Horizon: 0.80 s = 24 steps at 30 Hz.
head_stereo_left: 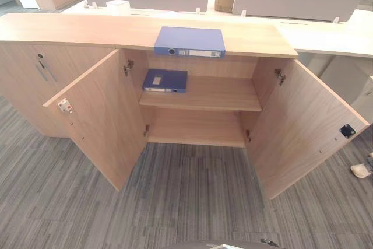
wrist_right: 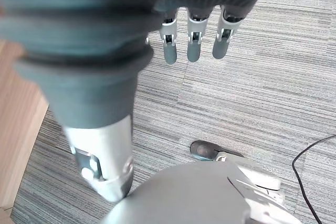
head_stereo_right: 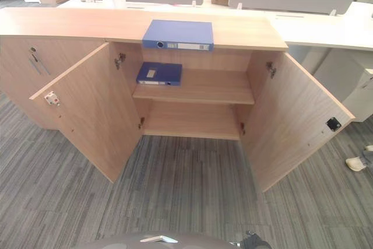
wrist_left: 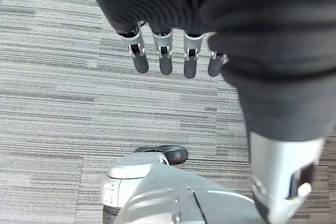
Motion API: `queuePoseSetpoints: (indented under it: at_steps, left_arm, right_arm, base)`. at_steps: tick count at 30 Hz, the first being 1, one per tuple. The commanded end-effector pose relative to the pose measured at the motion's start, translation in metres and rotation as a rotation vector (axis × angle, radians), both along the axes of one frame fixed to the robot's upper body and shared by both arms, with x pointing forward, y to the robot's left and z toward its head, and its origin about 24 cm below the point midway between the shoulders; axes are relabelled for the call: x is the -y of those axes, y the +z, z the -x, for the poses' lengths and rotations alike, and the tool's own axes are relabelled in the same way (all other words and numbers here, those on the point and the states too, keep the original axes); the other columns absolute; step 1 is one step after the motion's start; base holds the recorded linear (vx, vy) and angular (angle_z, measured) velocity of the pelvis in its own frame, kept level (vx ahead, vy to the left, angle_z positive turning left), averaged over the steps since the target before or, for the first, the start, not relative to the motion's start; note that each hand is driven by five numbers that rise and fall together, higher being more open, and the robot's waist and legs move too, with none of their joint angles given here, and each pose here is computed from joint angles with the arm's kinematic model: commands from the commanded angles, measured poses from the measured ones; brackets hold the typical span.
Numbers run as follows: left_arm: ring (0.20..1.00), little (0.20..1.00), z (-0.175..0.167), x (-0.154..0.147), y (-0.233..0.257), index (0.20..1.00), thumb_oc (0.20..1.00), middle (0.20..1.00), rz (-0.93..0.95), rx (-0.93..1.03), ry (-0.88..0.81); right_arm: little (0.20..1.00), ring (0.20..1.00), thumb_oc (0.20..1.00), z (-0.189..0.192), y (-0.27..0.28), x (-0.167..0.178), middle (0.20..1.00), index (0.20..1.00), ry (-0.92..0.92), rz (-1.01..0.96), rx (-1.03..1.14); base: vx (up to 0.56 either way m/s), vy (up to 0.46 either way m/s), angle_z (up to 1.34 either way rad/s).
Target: Put the empty folder in the office cabinet
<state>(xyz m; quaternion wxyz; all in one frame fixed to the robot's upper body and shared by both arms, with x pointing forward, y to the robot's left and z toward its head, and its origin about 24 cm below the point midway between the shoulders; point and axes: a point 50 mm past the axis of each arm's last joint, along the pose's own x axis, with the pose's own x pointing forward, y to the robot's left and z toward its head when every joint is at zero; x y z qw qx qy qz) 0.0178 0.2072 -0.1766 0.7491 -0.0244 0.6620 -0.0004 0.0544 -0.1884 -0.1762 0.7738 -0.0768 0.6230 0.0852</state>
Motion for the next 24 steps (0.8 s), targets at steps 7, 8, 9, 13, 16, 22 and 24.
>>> queuePoseSetpoints:
  at_steps: [7, 8, 9, 13, 16, 22, 24]
  left_arm:
    - [1.000, 1.000, -0.0084, 0.0002, 0.0002, 1.000, 1.000, 1.000, 0.000, -0.007, 0.023]
    - [1.000, 1.000, -0.0081, 0.0006, 0.0001, 1.000, 1.000, 1.000, 0.001, -0.007, 0.030]
    - [1.000, 1.000, -0.0081, 0.0006, 0.0001, 1.000, 1.000, 1.000, 0.001, -0.007, 0.030]
    - [1.000, 1.000, -0.0086, 0.0005, 0.0002, 1.000, 1.000, 1.000, 0.000, -0.006, 0.027]
    - [1.000, 1.000, -0.0087, 0.0005, 0.0001, 1.000, 1.000, 1.000, -0.001, -0.006, 0.026]
    - [1.000, 1.000, -0.0079, 0.0011, 0.0000, 1.000, 1.000, 1.000, 0.002, -0.008, 0.032]
    - [1.000, 1.000, -0.0075, 0.0010, 0.0000, 1.000, 1.000, 1.000, 0.002, -0.009, 0.033]
  right_arm:
    - [1.000, 1.000, 1.000, 0.0057, 0.0003, 0.0112, 1.000, 1.000, 0.027, 0.025, -0.047]
    - [1.000, 1.000, 1.000, 0.0060, 0.0003, 0.0117, 1.000, 1.000, 0.025, 0.026, -0.048]
    - [1.000, 1.000, 1.000, 0.0060, 0.0003, 0.0117, 1.000, 1.000, 0.025, 0.026, -0.048]
    - [1.000, 1.000, 1.000, 0.0048, 0.0004, 0.0114, 1.000, 1.000, 0.024, 0.027, -0.044]
    - [1.000, 1.000, 1.000, 0.0048, 0.0004, 0.0115, 1.000, 1.000, 0.023, 0.027, -0.043]
    - [1.000, 1.000, 1.000, 0.0056, 0.0003, 0.0114, 1.000, 1.000, 0.024, 0.026, -0.044]
    - [1.000, 1.000, 1.000, 0.0061, 0.0003, 0.0115, 1.000, 1.000, 0.026, 0.026, -0.045]
  base:
    - [0.00, 0.000, 0.00]
    - [0.00, 0.000, 0.00]
    - [0.00, 0.000, 0.00]
    - [0.00, 0.000, 0.00]
    - [0.00, 0.000, 0.00]
    - [0.00, 0.000, 0.00]
    - [0.00, 0.000, 0.00]
